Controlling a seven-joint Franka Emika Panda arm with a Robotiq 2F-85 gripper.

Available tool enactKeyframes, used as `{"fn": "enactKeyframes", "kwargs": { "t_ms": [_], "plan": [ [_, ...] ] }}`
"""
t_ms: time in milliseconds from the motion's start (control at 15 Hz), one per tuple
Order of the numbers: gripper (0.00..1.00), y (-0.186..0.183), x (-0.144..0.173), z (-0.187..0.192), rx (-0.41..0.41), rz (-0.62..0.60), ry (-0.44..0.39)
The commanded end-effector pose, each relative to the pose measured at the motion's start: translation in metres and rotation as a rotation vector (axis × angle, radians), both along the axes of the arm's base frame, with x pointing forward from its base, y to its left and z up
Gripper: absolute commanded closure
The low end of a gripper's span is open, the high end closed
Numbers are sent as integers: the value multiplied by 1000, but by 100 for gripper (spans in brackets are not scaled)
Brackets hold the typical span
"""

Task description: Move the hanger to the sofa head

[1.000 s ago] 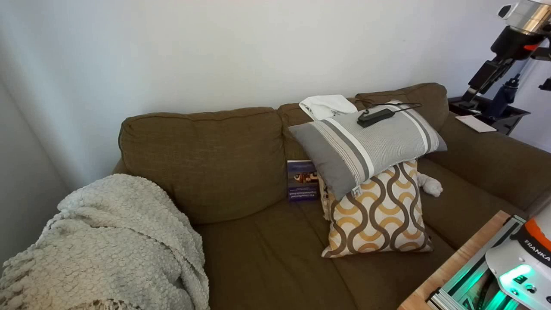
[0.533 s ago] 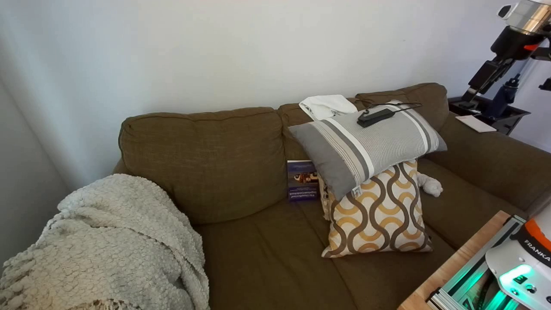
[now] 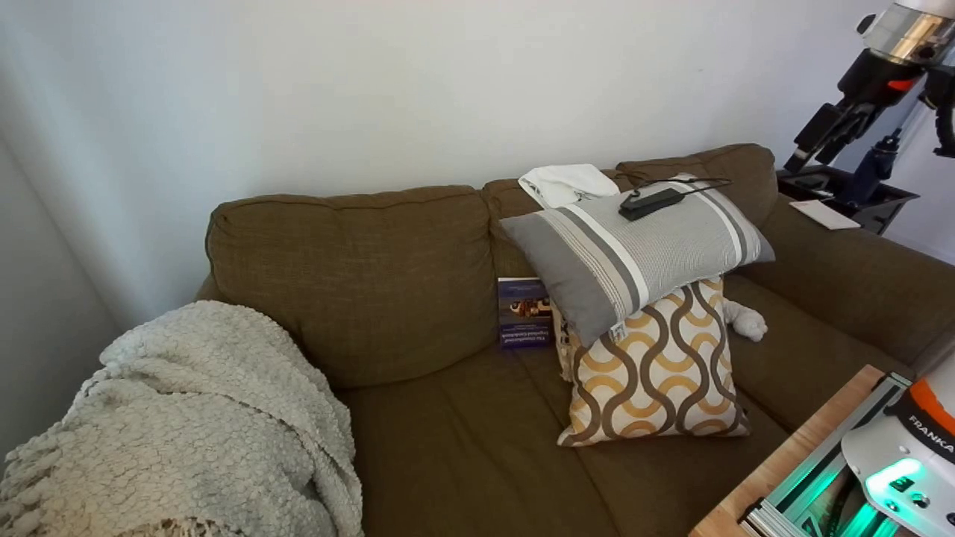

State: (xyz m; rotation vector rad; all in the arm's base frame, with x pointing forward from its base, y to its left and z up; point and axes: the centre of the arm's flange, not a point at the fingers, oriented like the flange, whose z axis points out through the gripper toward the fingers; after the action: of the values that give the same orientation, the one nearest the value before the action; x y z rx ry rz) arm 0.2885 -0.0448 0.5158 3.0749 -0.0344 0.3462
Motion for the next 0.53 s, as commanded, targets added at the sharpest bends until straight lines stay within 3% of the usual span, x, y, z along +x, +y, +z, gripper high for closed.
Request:
{"fn": "enactKeyframes", "kwargs": {
  "t_ms": [0,267,467],
  "plan": [
    [0,-25,41,-10,94,-66,-22],
    [0,-66,81,-22,125,-180,0],
    [0,-112,100,-19,103,-171,9]
  ]
}}
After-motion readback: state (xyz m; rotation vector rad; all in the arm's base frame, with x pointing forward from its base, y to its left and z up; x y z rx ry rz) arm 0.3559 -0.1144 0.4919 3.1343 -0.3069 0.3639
